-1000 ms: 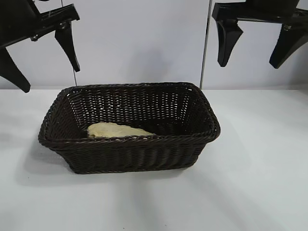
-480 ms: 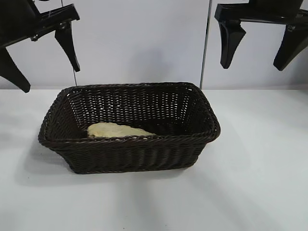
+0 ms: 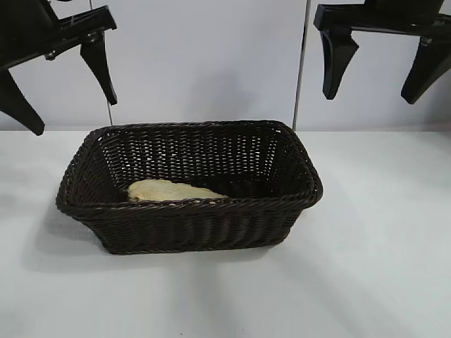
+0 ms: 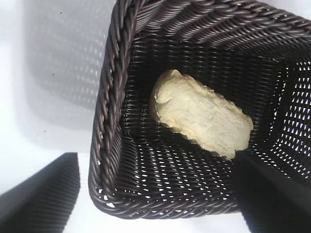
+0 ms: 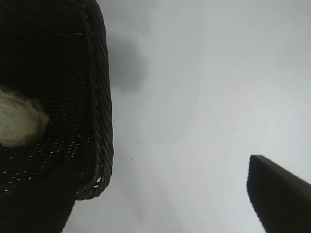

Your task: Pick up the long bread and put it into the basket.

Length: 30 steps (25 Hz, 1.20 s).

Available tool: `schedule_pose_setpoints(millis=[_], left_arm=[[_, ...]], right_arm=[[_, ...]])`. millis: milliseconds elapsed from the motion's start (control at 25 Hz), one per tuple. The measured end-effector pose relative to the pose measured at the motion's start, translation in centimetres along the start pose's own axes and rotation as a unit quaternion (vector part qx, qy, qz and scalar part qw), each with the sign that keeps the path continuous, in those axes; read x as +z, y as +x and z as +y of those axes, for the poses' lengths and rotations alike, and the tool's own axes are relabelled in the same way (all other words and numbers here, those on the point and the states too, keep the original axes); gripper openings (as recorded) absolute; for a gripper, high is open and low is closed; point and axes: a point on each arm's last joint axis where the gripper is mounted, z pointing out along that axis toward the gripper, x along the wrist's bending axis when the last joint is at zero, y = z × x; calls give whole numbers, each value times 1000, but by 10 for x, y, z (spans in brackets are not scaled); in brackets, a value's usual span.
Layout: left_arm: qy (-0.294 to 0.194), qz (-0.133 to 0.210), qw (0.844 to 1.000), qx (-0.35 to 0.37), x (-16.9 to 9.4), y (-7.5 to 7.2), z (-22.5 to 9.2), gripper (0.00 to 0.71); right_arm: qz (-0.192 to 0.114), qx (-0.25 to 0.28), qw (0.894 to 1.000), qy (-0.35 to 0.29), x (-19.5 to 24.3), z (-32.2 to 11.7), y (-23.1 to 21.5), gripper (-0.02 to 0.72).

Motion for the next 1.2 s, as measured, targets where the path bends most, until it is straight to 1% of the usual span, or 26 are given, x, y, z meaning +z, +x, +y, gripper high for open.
schedule_pose_setpoints(millis=[640,880,1200], left_arm=[[0,0,1000,0,0,0,0,615],[0,0,1000,0,0,0,0,615],[0,0,1000,0,0,0,0,615]], right_arm=[[8,27,1000,-7,0,1,1,683],[27,36,999,-3,0,1,5,683],[31,38,999,-2,0,1,6,683]])
